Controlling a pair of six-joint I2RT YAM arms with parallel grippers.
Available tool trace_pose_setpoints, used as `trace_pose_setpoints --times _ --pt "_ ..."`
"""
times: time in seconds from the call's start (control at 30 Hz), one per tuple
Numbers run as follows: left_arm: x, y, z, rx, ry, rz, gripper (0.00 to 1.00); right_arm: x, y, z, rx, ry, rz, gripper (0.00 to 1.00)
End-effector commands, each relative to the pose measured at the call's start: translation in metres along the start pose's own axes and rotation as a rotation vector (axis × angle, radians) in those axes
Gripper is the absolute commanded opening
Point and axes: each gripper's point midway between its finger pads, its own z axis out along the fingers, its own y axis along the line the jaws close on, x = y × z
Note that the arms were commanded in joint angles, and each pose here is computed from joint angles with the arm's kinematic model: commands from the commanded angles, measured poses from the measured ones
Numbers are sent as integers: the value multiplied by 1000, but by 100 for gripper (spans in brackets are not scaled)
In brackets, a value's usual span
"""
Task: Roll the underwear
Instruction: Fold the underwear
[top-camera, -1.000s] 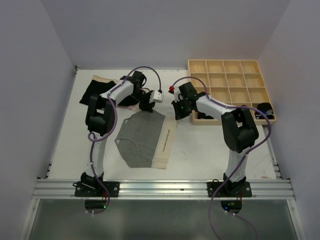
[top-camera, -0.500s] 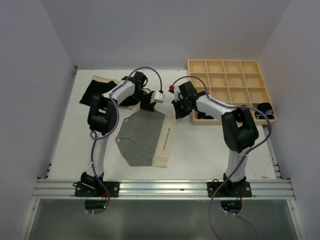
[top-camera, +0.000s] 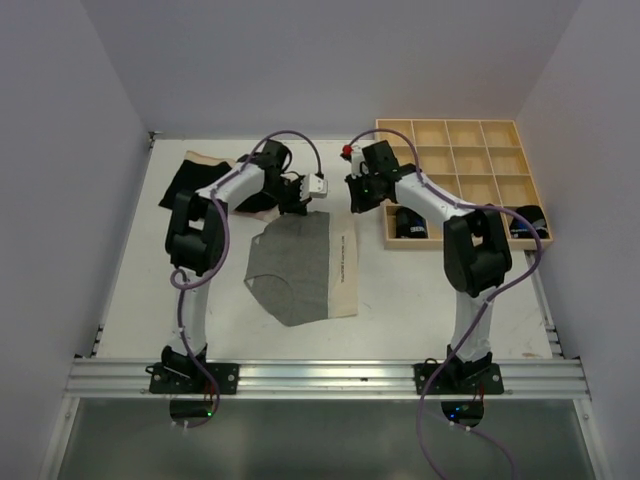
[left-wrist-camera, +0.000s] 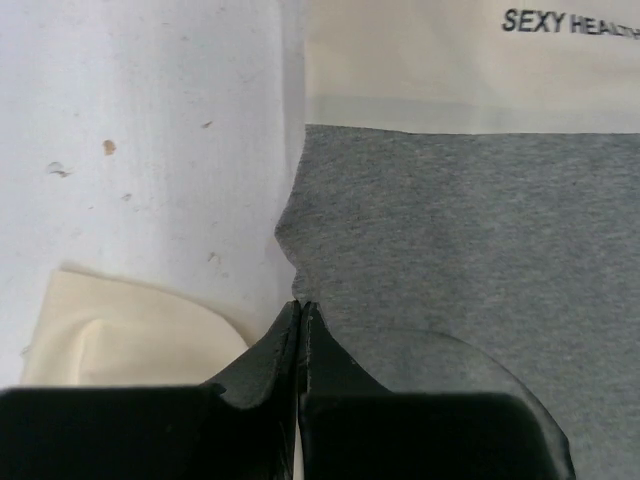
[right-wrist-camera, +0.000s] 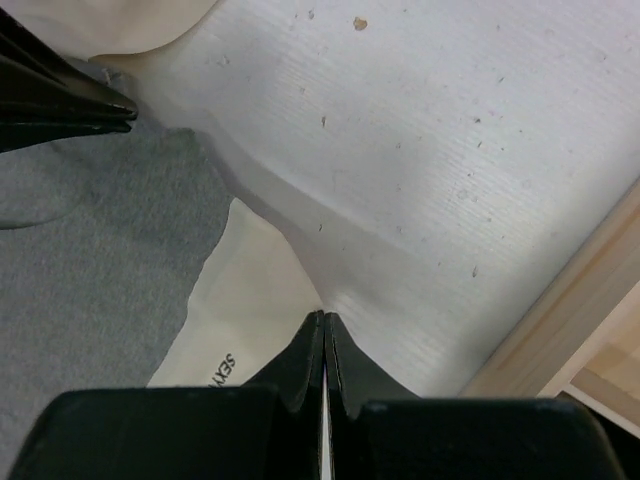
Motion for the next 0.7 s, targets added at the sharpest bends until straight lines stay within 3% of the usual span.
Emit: trace_pose_setpoints --times 0.0,0.23,0.67 --pt "-39 27 -47 -167 -52 57 0 -21 6 -27 -25 -59 -18 0" --pt "-45 -5 -76 -233 -56 40 0 -9 25 -51 -89 -92 -11 0" --pt "-49 -116 -80 -103 -93 -162 0 25 68 -84 -125 -68 -35 0"
